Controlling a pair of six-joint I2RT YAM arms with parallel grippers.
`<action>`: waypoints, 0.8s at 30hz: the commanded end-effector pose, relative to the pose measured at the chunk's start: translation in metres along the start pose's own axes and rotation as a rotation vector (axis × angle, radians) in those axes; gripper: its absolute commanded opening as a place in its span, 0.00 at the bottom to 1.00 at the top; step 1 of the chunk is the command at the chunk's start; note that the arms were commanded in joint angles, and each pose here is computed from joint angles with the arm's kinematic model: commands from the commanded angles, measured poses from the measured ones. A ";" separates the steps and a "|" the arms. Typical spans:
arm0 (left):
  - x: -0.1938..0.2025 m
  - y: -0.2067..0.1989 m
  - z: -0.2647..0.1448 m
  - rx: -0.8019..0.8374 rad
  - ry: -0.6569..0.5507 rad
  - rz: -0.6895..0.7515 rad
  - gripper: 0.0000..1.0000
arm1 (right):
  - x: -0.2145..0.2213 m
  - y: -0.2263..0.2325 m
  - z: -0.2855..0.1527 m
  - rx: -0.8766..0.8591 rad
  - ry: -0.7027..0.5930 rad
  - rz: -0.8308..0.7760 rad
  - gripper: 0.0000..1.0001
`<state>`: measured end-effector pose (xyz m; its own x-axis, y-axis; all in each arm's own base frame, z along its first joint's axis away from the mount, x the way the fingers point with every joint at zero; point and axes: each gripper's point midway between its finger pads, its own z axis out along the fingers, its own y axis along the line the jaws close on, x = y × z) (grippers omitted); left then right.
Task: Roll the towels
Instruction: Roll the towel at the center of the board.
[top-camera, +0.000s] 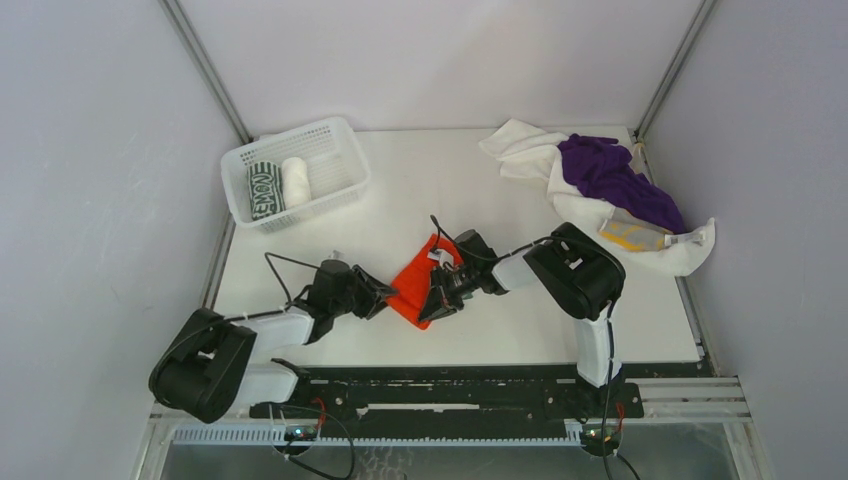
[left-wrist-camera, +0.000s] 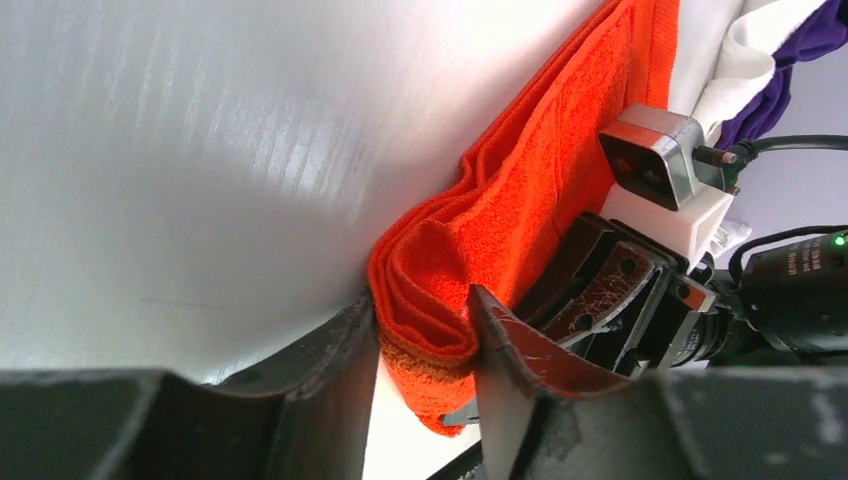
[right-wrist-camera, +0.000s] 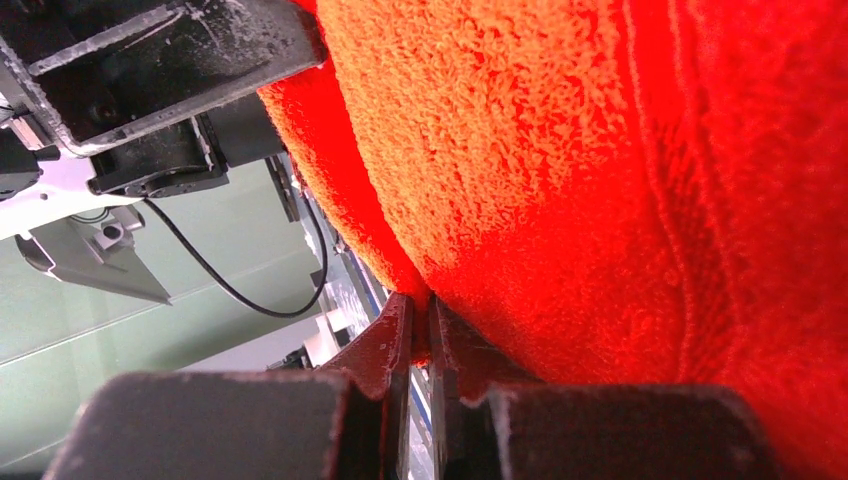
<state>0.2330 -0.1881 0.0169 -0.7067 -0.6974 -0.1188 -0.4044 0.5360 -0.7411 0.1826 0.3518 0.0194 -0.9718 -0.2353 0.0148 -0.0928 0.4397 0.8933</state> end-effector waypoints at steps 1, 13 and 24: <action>0.017 0.074 -0.001 -0.266 0.058 -0.006 0.39 | -0.010 0.011 -0.004 0.015 -0.025 -0.060 0.03; 0.015 0.071 -0.013 -0.345 0.081 0.033 0.00 | -0.012 0.034 -0.026 0.184 -0.113 -0.372 0.31; 0.016 0.065 -0.028 -0.410 0.112 0.041 0.00 | -0.008 0.059 -0.014 0.472 -0.195 -0.762 0.46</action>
<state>0.2185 -0.1830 0.0146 -0.7527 -0.6552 -0.0646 -0.4880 0.6211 -0.6133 0.1758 0.3637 0.0725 -0.7543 -0.4173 -0.5068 -0.6561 0.5066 0.5594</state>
